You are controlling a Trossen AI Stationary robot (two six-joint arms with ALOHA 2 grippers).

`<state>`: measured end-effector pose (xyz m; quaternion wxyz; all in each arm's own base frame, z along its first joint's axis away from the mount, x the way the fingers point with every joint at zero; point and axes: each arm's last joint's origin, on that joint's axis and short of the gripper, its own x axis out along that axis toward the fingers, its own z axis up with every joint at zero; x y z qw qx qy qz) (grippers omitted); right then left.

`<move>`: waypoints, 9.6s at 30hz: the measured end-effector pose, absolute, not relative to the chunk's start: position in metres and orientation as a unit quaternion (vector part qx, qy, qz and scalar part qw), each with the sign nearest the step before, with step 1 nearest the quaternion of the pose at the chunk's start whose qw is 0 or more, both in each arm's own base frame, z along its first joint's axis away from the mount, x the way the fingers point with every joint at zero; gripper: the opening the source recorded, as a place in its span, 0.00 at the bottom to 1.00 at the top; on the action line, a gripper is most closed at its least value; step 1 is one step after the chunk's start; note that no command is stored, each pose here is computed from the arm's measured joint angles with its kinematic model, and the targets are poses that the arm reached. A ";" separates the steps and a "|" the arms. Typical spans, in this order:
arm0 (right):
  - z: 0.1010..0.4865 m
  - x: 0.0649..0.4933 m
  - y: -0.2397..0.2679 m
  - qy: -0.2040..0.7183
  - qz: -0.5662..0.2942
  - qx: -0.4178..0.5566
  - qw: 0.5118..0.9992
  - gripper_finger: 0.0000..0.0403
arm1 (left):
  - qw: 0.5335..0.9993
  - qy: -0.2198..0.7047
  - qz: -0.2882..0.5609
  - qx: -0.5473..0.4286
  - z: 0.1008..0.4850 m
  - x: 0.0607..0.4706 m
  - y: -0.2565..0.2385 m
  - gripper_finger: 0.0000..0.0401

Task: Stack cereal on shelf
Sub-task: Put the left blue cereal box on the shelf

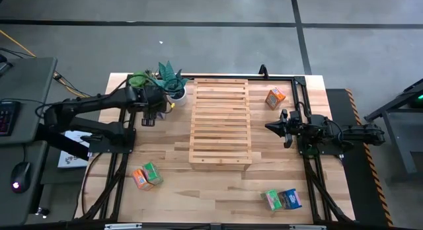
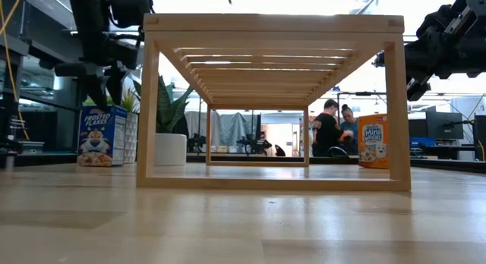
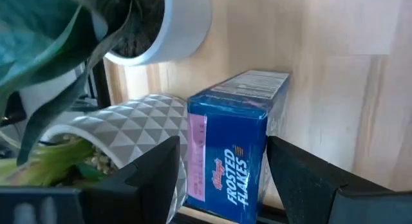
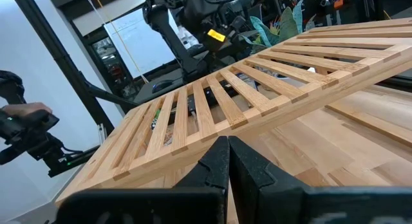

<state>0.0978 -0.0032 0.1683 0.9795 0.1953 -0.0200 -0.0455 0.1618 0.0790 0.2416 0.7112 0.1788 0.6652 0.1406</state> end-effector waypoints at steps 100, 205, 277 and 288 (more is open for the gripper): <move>0.168 0.098 -0.003 -0.020 -0.045 0.195 0.979 0.00 | 0.726 0.652 0.215 0.045 0.251 0.157 0.091 0.74; 0.168 0.098 -0.003 -0.020 -0.046 0.195 0.979 0.00 | 0.844 0.352 0.319 -0.247 0.419 0.297 0.129 0.38; 0.168 0.098 -0.003 -0.020 -0.045 0.195 0.979 0.00 | 0.854 0.396 0.277 -0.194 0.405 0.308 0.140 0.56; 0.168 0.098 -0.003 -0.020 -0.045 0.195 0.979 0.00 | 0.879 0.333 0.320 -0.122 0.446 0.269 0.131 0.56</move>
